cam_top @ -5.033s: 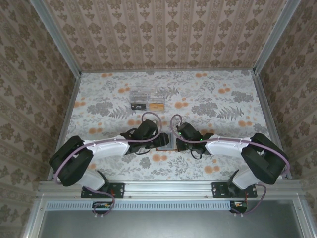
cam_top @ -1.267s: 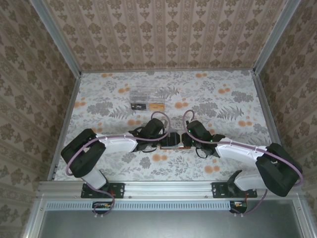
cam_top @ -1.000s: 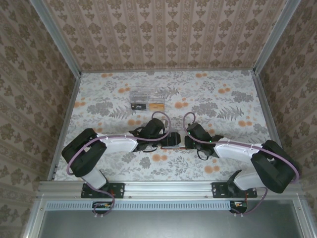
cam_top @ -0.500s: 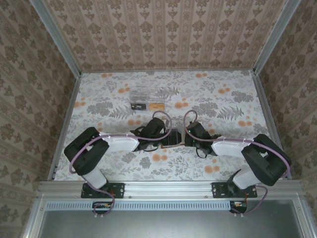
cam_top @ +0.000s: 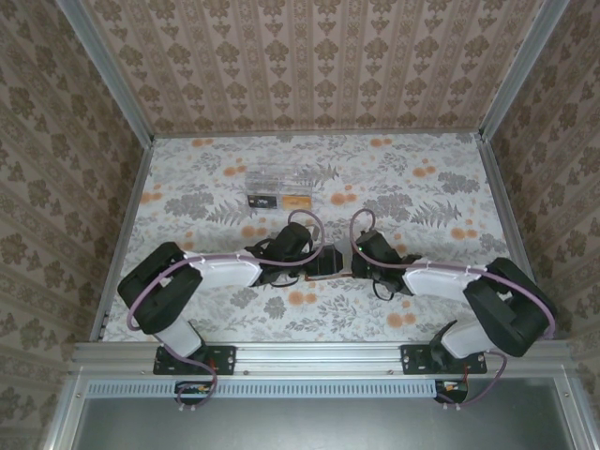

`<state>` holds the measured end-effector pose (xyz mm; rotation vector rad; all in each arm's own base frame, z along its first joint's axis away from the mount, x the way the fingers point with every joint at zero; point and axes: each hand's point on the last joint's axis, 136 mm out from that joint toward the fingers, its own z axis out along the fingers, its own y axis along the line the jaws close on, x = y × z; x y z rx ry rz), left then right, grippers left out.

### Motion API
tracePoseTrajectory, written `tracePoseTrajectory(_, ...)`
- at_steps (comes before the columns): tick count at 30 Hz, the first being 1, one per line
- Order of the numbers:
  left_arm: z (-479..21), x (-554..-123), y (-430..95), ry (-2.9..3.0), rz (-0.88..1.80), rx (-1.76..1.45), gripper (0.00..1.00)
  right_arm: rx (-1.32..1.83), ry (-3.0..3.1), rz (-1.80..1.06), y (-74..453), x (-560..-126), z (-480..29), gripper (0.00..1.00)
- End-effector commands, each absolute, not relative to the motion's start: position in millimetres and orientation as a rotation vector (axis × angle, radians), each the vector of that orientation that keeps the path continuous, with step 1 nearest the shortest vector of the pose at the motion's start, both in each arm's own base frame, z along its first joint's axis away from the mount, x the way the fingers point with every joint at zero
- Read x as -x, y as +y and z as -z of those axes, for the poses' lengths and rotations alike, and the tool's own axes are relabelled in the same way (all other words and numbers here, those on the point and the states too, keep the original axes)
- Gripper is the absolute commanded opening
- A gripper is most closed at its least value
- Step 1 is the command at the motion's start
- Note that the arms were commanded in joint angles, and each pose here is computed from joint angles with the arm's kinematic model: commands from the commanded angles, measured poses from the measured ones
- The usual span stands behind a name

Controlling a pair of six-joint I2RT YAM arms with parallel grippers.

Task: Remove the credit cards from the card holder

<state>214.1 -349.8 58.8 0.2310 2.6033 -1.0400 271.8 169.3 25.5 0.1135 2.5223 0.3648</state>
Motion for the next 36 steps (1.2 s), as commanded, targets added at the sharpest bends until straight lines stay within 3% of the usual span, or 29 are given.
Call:
tracePoseTrajectory(1, -57, -208, -339, 2.633, 1.006, -0.256, 1.0, -0.175, 2.523, -0.289, 143, -259, -33, 0.19)
tracePoseTrajectory(11, -68, -219, -314, 2.609, 0.945, -0.205, 0.97, -0.035, 2.411, -0.503, 170, -265, -96, 0.25)
tracePoseTrajectory(13, -67, -221, -306, 2.611, 0.927, -0.186, 0.82, 0.002, 2.408, -0.591, 186, -267, -102, 0.23)
tracePoseTrajectory(17, -62, -224, -296, 2.627, 0.899, -0.145, 0.33, 0.039, 2.425, -0.734, 214, -274, -105, 0.2)
tracePoseTrajectory(21, -51, -227, -295, 2.662, 0.862, -0.141, 0.02, 0.064, 2.467, -0.839, 238, -280, -99, 0.2)
tracePoseTrajectory(36, -21, -226, -298, 2.741, 0.831, -0.118, 0.0, -0.025, 2.635, -0.816, 240, -290, -38, 0.18)
